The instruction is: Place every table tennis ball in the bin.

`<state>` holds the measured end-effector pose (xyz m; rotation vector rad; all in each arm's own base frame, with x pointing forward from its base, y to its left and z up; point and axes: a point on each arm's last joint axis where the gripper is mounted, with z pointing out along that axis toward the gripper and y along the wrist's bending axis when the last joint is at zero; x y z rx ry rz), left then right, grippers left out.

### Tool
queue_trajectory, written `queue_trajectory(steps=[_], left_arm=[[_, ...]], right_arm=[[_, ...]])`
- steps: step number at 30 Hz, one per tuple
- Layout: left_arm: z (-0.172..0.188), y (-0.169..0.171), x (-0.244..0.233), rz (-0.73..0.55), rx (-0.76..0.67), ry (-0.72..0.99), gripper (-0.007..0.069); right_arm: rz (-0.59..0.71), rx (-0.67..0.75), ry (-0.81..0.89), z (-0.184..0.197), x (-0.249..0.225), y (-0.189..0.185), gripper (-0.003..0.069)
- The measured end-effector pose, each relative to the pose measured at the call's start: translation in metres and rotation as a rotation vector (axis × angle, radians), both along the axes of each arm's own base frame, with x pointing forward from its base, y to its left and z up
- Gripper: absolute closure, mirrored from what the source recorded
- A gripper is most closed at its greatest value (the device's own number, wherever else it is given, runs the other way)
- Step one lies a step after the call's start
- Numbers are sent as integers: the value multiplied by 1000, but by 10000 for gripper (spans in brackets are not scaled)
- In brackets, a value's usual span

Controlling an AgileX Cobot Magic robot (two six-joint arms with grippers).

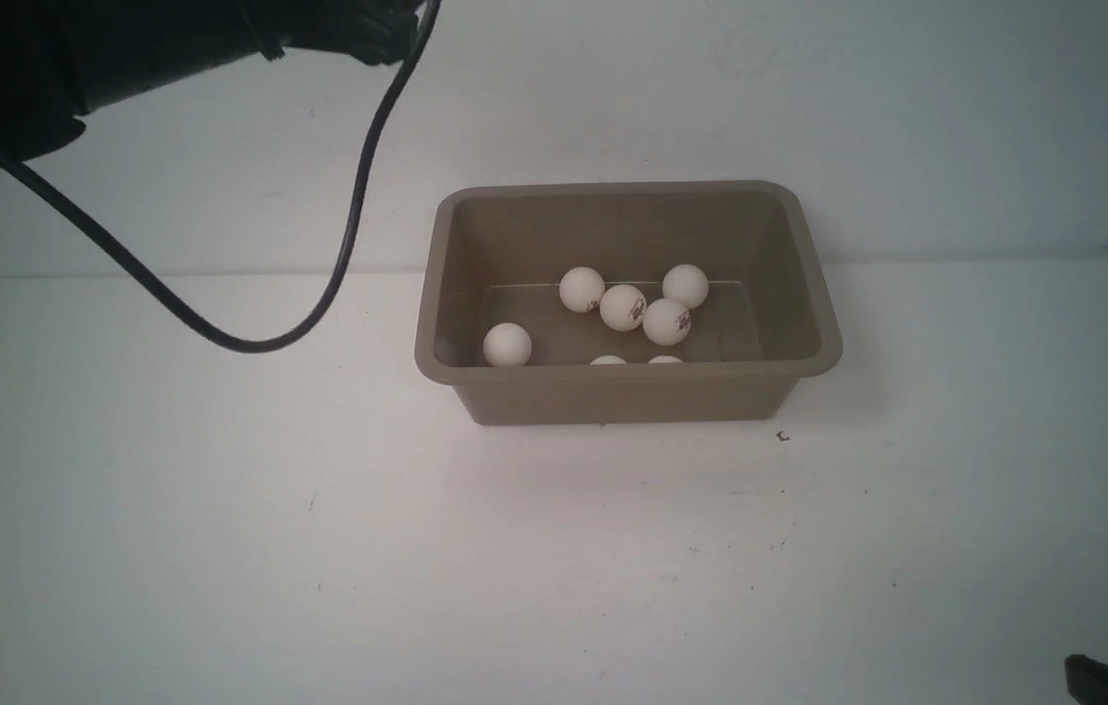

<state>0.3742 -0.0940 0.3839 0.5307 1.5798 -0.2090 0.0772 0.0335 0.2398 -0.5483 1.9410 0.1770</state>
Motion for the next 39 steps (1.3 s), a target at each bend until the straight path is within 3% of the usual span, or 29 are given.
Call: queue_trajectory(steps=[5, 9, 13, 15, 16, 18, 20, 27, 32, 39], left_arm=[[42, 10, -32, 49, -24, -83, 95], [82, 16, -89, -11, 73, -129, 95], [87, 24, -148, -69, 172, 102, 95], [80, 35, -181, 5, 145, 356, 95], [77, 37, -184, 16, 161, 394, 95], [69, 51, -217, 147, 99, 601, 95], [62, 59, -236, 206, 84, 654, 95], [38, 72, -290, 229, 107, 561, 95], [-4, 81, -332, 234, 27, 281, 95], [-77, 80, -321, 252, -39, 169, 95]], right_arm=[[0, 0, 0, 0, 0, 0, 230], [0, 0, 0, 0, 0, 0, 230], [0, 0, 0, 0, 0, 0, 230], [0, 0, 0, 0, 0, 0, 230], [0, 0, 0, 0, 0, 0, 230], [0, 0, 0, 0, 0, 0, 230], [0, 0, 0, 0, 0, 0, 230], [5, -2, 11, -1, -1, 0, 230], [18, -7, 37, -3, -2, 1, 230], [31, -13, 65, -5, -4, 2, 230]])
